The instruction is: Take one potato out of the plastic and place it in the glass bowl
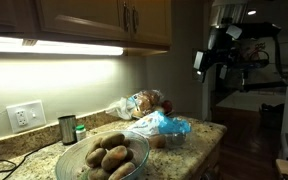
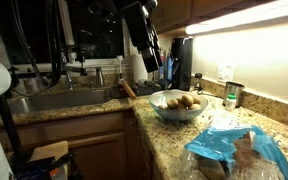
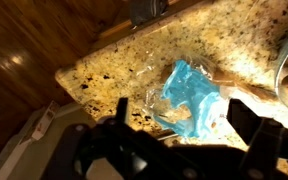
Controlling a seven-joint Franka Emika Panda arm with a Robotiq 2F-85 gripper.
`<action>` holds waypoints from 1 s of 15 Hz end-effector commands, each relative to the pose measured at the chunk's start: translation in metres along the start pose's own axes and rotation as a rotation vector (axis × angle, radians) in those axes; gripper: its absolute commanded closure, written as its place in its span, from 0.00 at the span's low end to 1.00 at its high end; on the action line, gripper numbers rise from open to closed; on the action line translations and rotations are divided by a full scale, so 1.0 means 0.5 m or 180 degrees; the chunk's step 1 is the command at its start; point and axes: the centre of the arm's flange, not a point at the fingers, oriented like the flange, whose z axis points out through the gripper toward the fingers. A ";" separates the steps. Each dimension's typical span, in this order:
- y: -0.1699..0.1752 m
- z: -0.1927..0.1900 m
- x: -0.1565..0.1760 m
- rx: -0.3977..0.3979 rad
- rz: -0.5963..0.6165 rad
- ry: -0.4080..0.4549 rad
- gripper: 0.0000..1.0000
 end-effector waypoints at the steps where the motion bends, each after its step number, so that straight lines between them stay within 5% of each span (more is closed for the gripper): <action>1: 0.015 0.031 0.041 -0.0323 0.0279 0.0157 0.00; 4: 0.028 0.062 0.071 -0.0337 0.0311 0.0342 0.00; 8: 0.027 0.090 0.104 -0.0022 0.0260 0.0555 0.00; 15: 0.039 0.131 0.119 0.0215 0.0438 0.0377 0.00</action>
